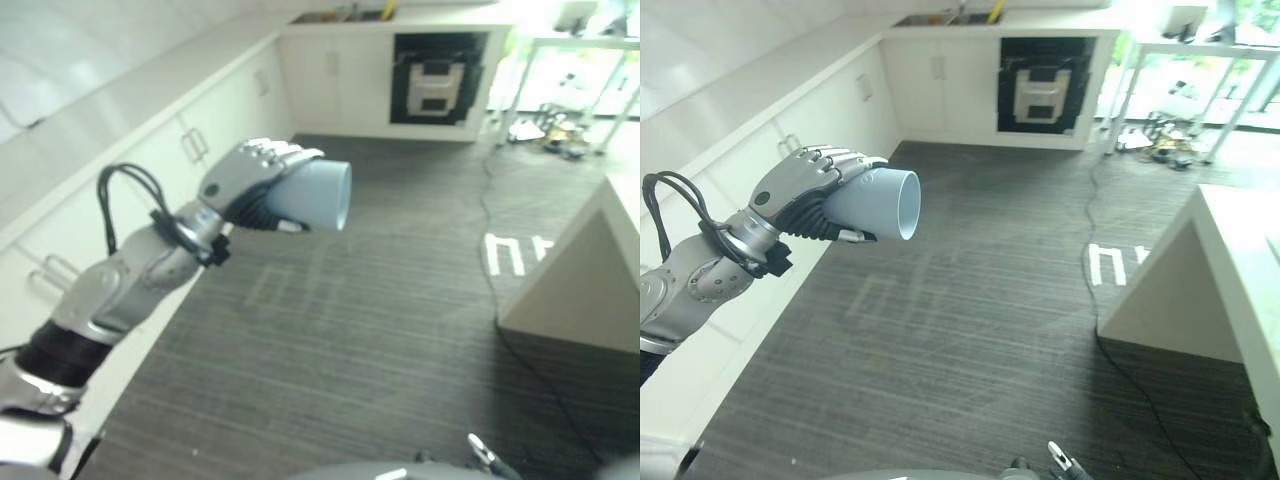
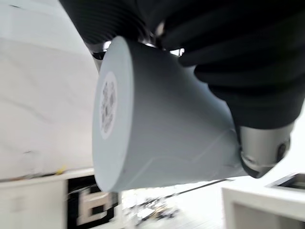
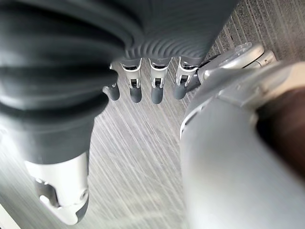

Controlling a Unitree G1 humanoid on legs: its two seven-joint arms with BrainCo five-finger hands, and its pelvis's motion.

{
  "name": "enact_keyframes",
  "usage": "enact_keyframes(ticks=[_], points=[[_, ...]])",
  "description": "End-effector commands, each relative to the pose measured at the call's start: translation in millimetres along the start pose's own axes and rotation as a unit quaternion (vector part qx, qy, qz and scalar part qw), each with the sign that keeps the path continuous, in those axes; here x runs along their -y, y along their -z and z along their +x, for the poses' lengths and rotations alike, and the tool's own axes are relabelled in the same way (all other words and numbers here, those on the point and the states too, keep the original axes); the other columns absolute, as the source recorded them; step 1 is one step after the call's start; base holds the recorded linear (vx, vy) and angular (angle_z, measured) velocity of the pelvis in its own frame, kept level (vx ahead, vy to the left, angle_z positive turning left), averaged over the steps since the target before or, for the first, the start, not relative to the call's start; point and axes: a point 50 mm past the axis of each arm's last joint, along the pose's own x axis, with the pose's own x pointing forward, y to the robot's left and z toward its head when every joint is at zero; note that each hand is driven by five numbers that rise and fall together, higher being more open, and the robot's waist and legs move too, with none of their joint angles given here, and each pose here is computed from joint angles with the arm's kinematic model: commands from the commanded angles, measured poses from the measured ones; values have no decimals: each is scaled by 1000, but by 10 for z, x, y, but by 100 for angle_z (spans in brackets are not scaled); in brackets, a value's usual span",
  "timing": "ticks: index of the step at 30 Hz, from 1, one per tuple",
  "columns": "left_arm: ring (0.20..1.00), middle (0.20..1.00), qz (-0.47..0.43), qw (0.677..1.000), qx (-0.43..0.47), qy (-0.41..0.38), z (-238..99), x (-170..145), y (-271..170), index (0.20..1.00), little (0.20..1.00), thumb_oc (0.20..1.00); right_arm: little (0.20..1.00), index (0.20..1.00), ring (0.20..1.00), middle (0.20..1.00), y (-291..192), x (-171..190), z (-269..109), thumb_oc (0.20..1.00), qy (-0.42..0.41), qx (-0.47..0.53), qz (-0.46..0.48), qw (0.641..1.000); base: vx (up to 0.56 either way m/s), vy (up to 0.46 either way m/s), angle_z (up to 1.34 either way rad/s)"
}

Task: Place the dishes in the dishwasher.

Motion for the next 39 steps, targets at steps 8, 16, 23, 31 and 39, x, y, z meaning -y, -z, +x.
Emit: enact_keyframes(ticks=[8, 16, 23, 31, 39], points=[[200, 200, 9, 997, -34, -69, 245, -296, 162, 200, 200, 200, 1000, 1000, 1000, 1000, 128, 281, -131, 1000, 33, -17, 3, 999, 27, -47, -53], [200, 200, 8, 997, -47, -64, 196, -219, 172, 200, 200, 200, 1000, 1000, 1000, 1000, 69, 191, -93, 1000, -4, -15, -6, 1000, 13, 15, 4], [200, 200, 10, 997, -48, -65, 130, -227, 165, 200, 200, 200, 1000, 1000, 1000, 1000, 81, 163, -80, 1000, -6, -16, -6, 1000, 3, 14, 13], [200, 200, 17, 996, -61, -68, 66, -226, 163, 200, 200, 200, 1000, 1000, 1000, 1000, 78, 122, -59, 1000, -9, -21, -20, 1000, -12, 29, 12], [200, 200, -57, 989, -85, -106, 173, 191, 240, 200, 200, 200, 1000, 1000, 1000, 1000, -196, -254, 133, 1000, -46, -12, -80, 996, -10, 1, 17]])
